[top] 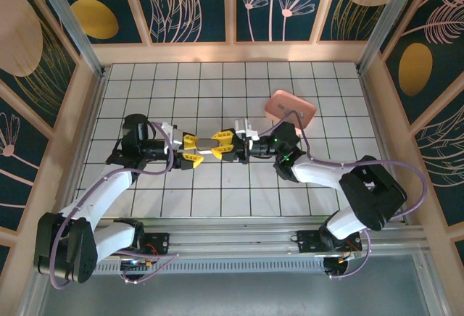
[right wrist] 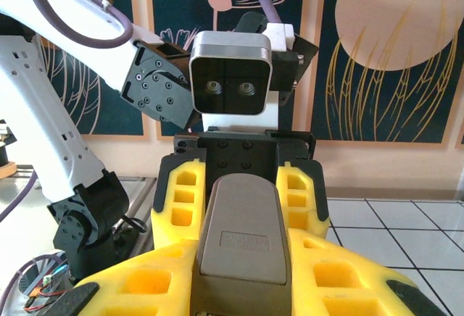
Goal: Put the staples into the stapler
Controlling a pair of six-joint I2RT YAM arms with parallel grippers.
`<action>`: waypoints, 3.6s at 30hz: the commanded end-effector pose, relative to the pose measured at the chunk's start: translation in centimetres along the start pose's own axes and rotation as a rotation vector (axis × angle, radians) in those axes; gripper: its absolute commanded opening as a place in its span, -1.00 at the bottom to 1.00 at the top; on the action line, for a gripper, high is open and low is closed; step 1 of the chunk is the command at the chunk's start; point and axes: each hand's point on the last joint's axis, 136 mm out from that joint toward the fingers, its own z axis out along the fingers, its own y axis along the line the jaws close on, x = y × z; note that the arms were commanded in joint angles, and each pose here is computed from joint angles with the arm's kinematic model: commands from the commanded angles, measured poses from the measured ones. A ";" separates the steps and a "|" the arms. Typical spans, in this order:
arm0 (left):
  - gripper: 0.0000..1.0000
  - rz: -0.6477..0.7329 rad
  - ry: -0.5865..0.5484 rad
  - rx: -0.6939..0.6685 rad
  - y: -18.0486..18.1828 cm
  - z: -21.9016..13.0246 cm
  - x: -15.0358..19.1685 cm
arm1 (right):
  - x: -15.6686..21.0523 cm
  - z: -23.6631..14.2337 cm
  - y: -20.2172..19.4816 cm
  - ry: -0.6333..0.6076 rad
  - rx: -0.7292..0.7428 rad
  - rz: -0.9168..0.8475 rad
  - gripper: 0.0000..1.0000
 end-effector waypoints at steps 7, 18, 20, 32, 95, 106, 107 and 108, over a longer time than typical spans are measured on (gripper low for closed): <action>-0.18 0.029 -0.020 0.081 -0.9 0.1 -0.8 | -1.8 0.8 0.3 -0.053 -0.030 -0.055 -1.00; -0.32 0.023 -0.014 0.076 -0.7 0.2 -0.9 | -1.2 1.1 0.2 -0.042 -0.030 -0.045 -1.00; -0.40 0.021 -0.009 0.066 -0.6 0.2 -0.8 | -1.2 1.1 0.3 -0.042 -0.032 -0.045 -1.00; -0.90 0.034 0.253 -0.385 5.7 -2.1 1.3 | 1.0 -1.4 -3.1 0.030 0.283 0.207 0.16; -1.00 0.212 0.426 -0.291 3.7 -1.6 5.5 | 2.7 -6.5 -6.5 0.359 0.582 -0.060 0.23; -1.00 0.221 0.495 -0.192 2.4 0.0 6.9 | 4.8 -3.8 -2.3 0.569 0.129 -0.289 0.22; -1.00 0.222 0.493 -0.190 2.4 0.1 6.8 | 5.3 -3.7 -2.0 0.585 0.092 -0.288 0.22; -1.00 0.224 0.492 -0.191 2.4 0.1 6.7 | 5.6 -3.7 -1.8 0.594 0.067 -0.288 0.23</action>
